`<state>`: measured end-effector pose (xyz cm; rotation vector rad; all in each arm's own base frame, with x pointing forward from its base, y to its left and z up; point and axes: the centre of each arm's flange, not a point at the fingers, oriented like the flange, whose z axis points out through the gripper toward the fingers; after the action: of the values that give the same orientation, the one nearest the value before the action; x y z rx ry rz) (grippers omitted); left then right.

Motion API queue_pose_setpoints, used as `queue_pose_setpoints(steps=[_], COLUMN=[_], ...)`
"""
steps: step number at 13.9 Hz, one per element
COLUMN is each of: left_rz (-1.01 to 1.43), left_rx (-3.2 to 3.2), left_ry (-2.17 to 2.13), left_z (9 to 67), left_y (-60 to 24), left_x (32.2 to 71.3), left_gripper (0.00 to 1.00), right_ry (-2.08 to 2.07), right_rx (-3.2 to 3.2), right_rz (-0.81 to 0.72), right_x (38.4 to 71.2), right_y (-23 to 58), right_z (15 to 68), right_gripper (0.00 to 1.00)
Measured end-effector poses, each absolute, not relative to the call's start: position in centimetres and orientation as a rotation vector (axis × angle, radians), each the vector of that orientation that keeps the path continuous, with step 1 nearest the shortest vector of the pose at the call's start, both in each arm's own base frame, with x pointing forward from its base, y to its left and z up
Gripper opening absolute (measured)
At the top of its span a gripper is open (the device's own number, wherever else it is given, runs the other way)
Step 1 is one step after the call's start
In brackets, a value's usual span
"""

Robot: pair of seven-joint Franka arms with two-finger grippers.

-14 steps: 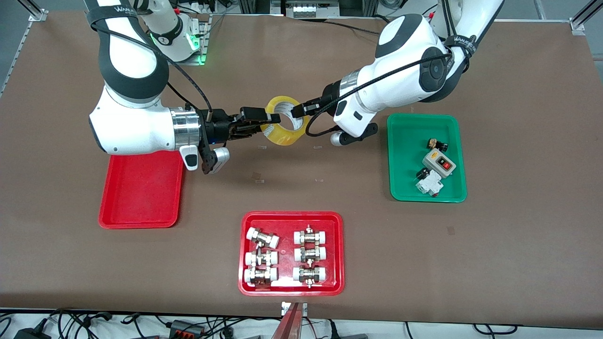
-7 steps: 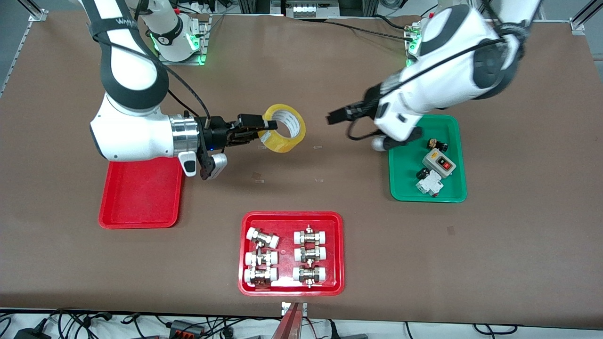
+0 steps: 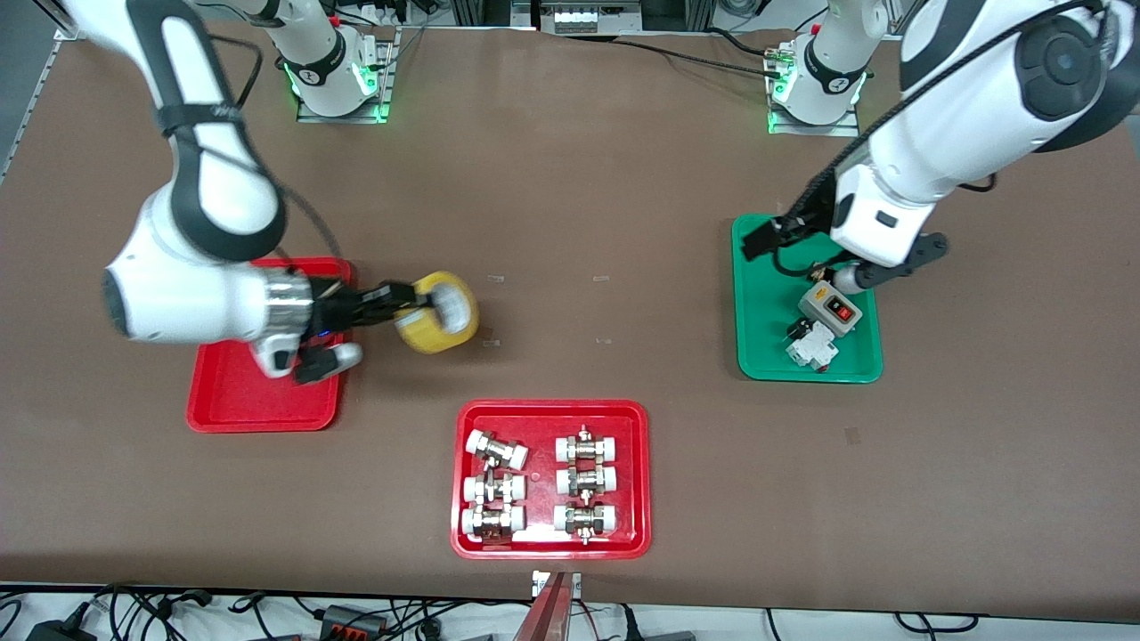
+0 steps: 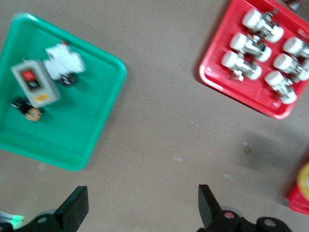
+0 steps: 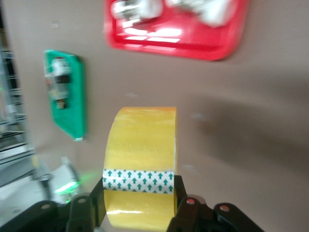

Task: Left arm passes tape to right arm into tray
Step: 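Carry the tape with the right gripper while the left gripper withdraws, then lower the tape into the empty red tray with the right gripper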

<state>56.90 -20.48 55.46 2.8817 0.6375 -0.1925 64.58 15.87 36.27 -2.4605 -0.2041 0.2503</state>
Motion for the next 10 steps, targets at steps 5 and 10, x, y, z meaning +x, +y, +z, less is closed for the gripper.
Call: queue_pose_setpoints(steps=[5, 10], left_rz=[-0.079, -0.049], left_rx=[2.987, 3.090], left_ry=[0.512, 0.271], left_z=[57.7, 59.5], left_y=[-11.9, -3.5], left_x=[57.8, 56.2], left_gripper=[1.00, 1.00], right_ry=[-0.038, 0.017], right_rx=[-2.465, -2.301], right_rz=[0.242, 0.208], right_x=[65.8, 63.5], right_y=[-0.5, -11.6], right_z=[29.6, 23.9], right_gripper=[0.55, 0.55])
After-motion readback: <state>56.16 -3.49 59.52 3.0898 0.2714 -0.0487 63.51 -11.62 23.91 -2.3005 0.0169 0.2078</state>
